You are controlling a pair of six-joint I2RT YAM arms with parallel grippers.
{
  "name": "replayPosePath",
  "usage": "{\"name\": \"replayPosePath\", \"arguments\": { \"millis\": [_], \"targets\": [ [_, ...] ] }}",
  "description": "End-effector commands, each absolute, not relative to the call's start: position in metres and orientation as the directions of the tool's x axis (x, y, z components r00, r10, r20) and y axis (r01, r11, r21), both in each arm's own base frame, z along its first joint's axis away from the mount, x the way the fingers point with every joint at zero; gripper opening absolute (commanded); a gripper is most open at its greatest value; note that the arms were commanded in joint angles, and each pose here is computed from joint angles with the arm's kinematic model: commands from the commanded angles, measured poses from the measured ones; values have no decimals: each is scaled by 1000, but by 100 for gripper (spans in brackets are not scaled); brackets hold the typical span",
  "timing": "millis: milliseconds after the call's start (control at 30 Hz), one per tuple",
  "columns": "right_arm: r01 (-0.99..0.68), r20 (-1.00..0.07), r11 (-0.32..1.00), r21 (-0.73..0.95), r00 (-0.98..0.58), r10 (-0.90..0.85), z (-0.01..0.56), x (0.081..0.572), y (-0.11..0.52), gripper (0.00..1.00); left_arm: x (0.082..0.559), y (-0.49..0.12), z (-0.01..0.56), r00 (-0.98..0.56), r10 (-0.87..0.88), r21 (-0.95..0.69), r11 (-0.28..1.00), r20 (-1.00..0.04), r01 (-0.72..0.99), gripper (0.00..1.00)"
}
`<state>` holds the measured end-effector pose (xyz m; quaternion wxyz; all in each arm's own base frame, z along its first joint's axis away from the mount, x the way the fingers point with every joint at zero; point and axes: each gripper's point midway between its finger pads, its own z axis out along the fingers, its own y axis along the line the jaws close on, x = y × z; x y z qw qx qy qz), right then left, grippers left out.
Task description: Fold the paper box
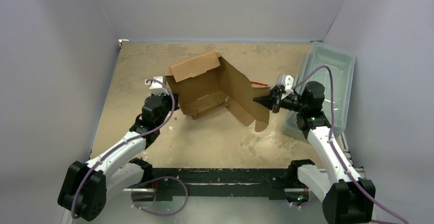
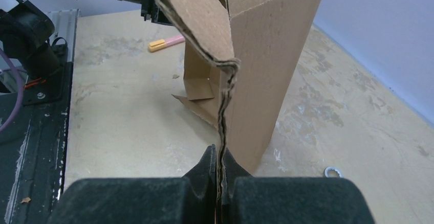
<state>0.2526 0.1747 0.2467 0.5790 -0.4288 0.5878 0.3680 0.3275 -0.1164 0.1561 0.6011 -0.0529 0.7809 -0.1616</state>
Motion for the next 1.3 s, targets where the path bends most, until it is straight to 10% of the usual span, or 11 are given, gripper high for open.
{"name": "replayPosePath", "arguments": {
  "millis": [0, 567, 1267],
  "targets": [
    [-918, -992, 380, -116, 92, -81, 258, 260, 177, 0, 332, -118, 180, -200, -282, -308, 945, -938, 113, 0],
    [-882, -980, 439, -171, 108, -166, 243, 276, 183, 0, 330, -143, 197, -206, -297, -337, 921, -932, 196, 1],
    [-813, -977, 553, -183, 89, -192, 242, 296, 170, 0, 304, -150, 228, -237, -455, -505, 831, -859, 235, 36]
  ]
}}
